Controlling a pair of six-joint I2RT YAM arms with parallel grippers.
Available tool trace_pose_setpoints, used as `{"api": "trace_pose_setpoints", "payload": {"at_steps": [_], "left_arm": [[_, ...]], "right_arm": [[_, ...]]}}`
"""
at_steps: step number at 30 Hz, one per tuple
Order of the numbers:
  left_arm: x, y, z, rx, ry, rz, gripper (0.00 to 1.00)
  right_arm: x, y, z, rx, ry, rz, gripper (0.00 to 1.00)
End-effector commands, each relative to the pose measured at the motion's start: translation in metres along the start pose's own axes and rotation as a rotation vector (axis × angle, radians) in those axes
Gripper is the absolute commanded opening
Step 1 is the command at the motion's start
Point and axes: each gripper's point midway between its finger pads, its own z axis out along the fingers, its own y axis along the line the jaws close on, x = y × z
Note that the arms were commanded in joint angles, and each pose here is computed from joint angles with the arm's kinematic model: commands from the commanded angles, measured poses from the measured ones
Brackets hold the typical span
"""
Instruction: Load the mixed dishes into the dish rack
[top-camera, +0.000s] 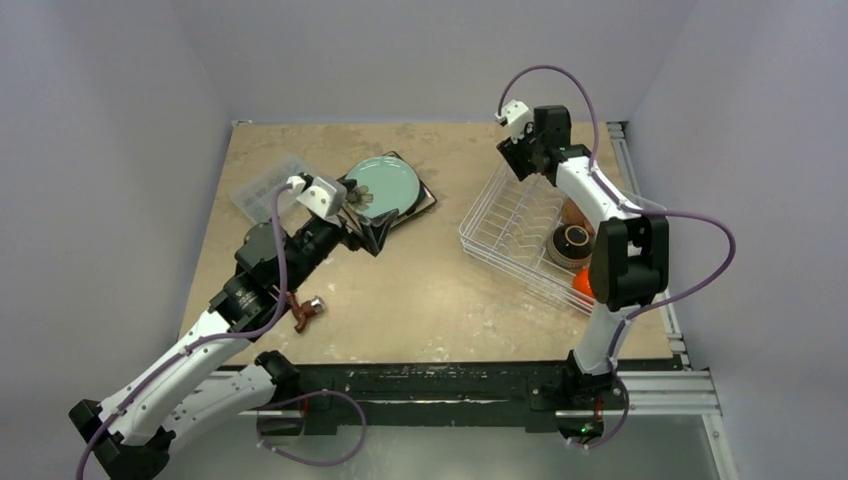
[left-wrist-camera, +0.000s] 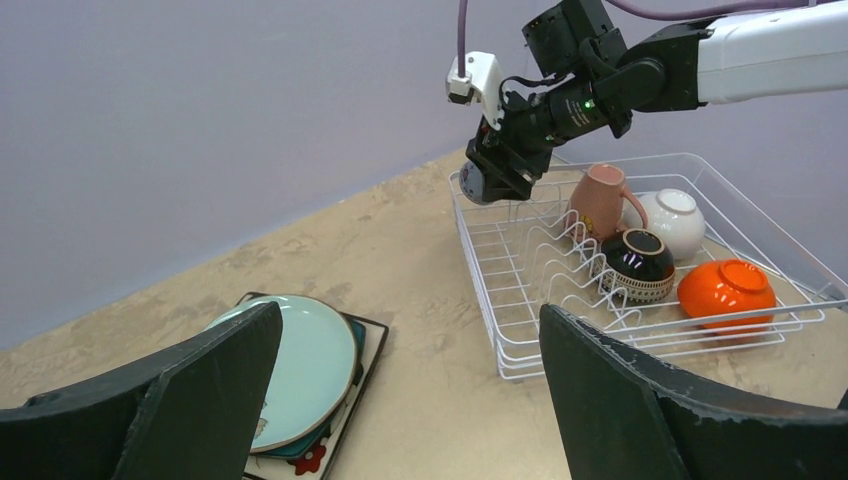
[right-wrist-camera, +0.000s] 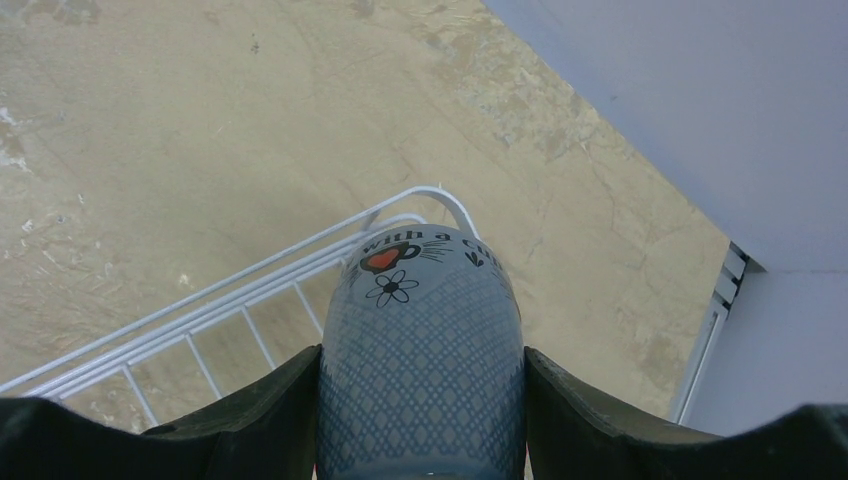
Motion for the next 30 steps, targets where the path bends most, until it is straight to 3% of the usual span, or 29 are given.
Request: {"api": "trace_pose_setpoints", "payload": {"at_steps": [1, 16, 30], "left_arm": [[-0.018, 0.007, 0.003, -0.022, -0.067, -0.005, 1.0], [-0.009, 0.014, 0.013, -0.02, -0.036, -0.058, 1.0], [-0.005, 0.023, 0.019, -0.035, -0.023, -0.106, 1.0]], "right_arm": [[-0.036, -0.014, -0.003, -0.029, -0.091, -0.097, 0.0], [0.003, 0.001, 0.029, -0.131, 0.043, -0.17, 0.01], [0.024, 0.011, 0.039, -0.171, 0.119, -0.204, 0.26]]}}
